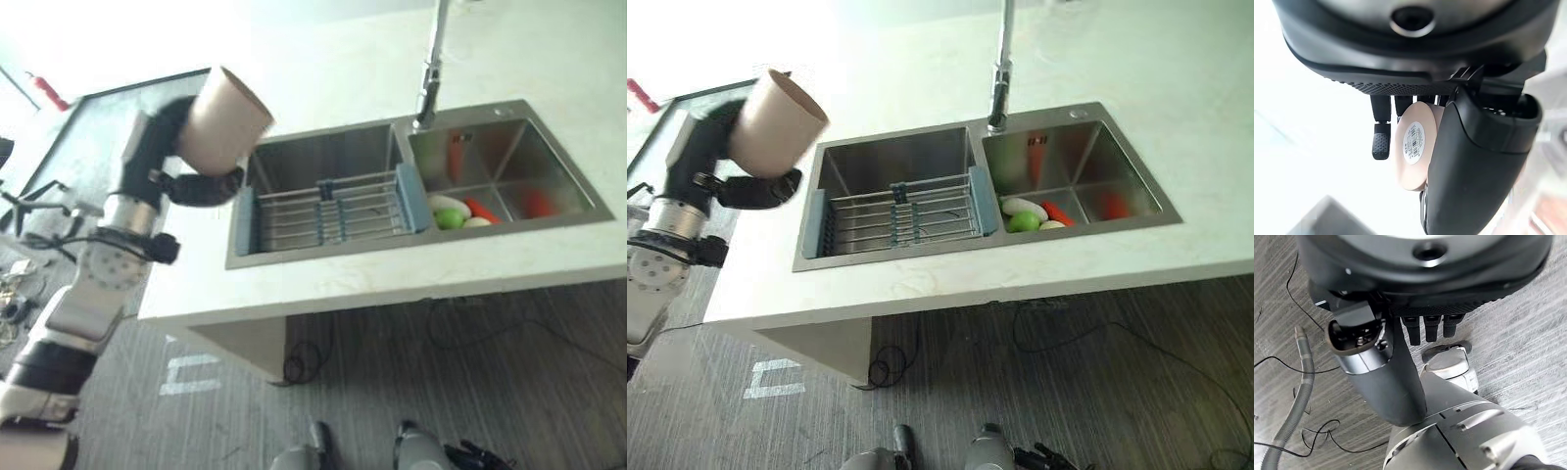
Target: Place the dishes in the dishwasher.
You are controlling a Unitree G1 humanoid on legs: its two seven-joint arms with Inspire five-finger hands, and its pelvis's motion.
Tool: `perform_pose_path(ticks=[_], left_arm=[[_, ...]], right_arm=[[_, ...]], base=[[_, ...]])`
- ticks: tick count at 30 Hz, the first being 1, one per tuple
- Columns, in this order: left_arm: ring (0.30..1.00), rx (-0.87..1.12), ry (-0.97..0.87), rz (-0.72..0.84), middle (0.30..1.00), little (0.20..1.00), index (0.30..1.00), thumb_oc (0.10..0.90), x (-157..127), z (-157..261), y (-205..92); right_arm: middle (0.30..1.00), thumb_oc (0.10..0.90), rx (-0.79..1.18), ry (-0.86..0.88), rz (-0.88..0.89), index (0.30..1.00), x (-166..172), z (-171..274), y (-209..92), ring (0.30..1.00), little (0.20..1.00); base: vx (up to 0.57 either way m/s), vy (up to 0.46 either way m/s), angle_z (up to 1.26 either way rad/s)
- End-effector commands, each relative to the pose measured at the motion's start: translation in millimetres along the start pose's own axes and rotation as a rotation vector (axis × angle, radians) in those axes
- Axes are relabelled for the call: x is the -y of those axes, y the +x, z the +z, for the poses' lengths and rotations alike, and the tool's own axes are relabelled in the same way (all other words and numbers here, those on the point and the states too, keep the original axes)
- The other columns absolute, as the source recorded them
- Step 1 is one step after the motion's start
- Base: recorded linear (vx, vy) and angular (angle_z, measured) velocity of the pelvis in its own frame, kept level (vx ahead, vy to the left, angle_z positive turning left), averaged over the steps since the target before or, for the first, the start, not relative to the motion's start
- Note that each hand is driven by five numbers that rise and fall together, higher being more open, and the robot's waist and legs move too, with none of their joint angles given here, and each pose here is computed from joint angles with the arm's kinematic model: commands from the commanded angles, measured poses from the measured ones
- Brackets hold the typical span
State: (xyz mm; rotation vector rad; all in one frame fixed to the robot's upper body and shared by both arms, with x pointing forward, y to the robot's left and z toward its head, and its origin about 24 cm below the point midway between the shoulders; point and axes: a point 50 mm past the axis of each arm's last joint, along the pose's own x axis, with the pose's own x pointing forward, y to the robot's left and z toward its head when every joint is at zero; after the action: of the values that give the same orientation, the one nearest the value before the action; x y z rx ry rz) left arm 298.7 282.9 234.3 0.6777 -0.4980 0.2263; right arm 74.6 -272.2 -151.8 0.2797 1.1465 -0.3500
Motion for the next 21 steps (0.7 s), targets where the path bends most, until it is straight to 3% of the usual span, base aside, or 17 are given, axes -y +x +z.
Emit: perform_pose_path(ticks=[1, 5, 10, 15, 21], left_arm=[[0.3, 0.268, -0.021, 0.329, 0.3, 0.3, 0.3, 0.4, -61.9, 53.7, 18.2], [0.3, 0.241, -0.082, 0.408, 0.3, 0.3, 0.3, 0.4, -77.0, 37.5, -2.5], [0.3, 0.188, -0.134, 0.429, 0.3, 0.3, 0.3, 0.4, -57.5, 13.6, -25.7], [0.3, 0.212, -0.2, 0.406, 0.3, 0.3, 0.3, 0.4, -44.9, 16.0, -26.7], [0.3, 0.276, -0.226, 0.284, 0.3, 0.3, 0.3, 0.4, -32.5, 28.0, -31.4]], right_arm=[[0.9, 0.8, -0.032, -0.083, 0.048, 0.9, -1.2, -5.1, -1.2, 0.9, 0.9], [0.9, 0.8, -0.019, -0.145, 0.024, 0.9, 8.7, -0.6, -3.2, 0.9, 0.9], [0.9, 0.8, 0.031, -0.057, -0.053, 0.9, 24.6, 4.7, -6.9, 0.9, 0.9], [0.9, 0.8, 0.071, -0.022, -0.072, 0.9, 33.3, 5.1, -10.2, 0.9, 0.9], [0.9, 0.8, 0.109, 0.071, -0.051, 0.9, 13.5, 8.6, -3.6, 0.9, 0.9]], base=[[-0.09, -0.121, 0.47], [-0.23, -0.05, 0.71], [-0.37, 0.226, 1.65], [-0.24, 0.483, 1.55], [0.02, 0.463, 1.21]])
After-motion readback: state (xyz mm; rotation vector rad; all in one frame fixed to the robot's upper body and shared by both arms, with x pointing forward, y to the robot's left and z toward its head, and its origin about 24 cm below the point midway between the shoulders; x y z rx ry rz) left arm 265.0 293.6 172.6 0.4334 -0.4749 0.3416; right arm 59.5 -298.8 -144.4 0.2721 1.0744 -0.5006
